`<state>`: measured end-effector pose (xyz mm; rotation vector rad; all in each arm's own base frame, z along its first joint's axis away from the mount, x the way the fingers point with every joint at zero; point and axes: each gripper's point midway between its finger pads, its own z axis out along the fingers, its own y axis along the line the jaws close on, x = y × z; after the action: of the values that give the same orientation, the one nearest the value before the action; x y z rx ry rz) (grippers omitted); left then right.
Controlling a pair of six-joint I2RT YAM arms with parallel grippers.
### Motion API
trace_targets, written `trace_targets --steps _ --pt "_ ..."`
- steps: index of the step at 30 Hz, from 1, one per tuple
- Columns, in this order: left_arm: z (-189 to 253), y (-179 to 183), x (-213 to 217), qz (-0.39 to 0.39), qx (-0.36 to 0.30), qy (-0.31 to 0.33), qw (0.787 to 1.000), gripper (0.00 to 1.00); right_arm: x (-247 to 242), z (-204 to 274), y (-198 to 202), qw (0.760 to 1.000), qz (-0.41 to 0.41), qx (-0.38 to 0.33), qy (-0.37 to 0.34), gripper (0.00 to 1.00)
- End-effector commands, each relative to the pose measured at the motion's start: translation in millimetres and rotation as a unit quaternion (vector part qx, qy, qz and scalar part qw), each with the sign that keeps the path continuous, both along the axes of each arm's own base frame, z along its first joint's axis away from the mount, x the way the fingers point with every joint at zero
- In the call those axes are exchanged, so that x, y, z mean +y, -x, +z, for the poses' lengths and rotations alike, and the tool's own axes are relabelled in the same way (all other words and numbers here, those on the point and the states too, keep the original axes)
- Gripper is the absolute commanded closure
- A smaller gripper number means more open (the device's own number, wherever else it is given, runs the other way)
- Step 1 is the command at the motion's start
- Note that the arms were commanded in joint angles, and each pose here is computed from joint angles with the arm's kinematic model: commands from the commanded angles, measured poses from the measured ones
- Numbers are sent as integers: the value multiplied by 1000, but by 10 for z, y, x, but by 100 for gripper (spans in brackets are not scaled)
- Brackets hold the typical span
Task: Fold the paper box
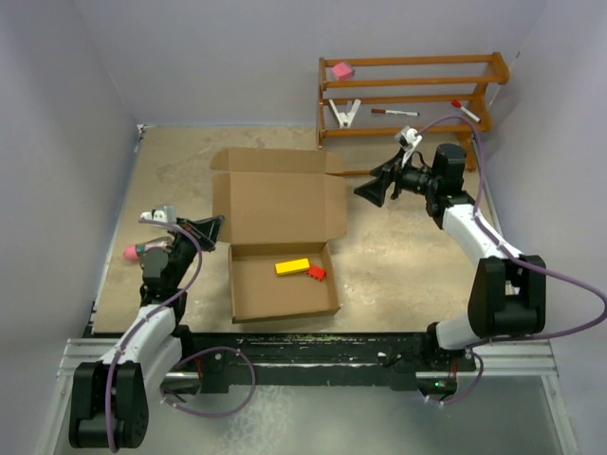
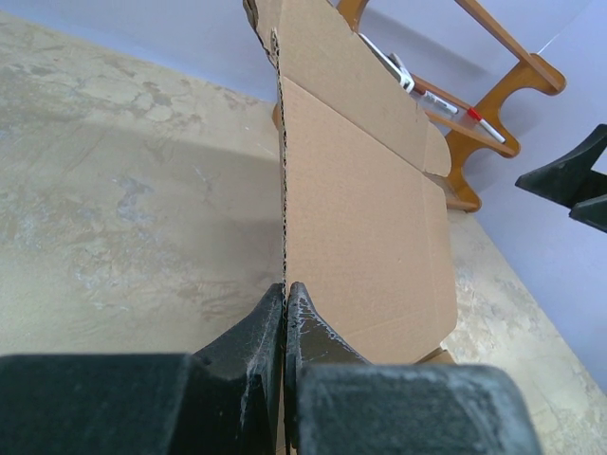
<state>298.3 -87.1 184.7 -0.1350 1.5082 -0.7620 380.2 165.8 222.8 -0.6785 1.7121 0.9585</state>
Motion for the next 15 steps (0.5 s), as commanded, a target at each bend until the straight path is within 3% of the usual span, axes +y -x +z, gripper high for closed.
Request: trace_targets --steps 1,7,15 --pt "235 18 -67 -19 -44 4 999 95 29 264 1 1000 7 -17 -25 0" --pt "233 15 -89 -26 -45 4 999 95 -106 429 -240 1000 -11 -2 -28 0" --pt "247 26 -132 -38 -49 5 998 95 2 78 -330 995 27 84 -44 1"
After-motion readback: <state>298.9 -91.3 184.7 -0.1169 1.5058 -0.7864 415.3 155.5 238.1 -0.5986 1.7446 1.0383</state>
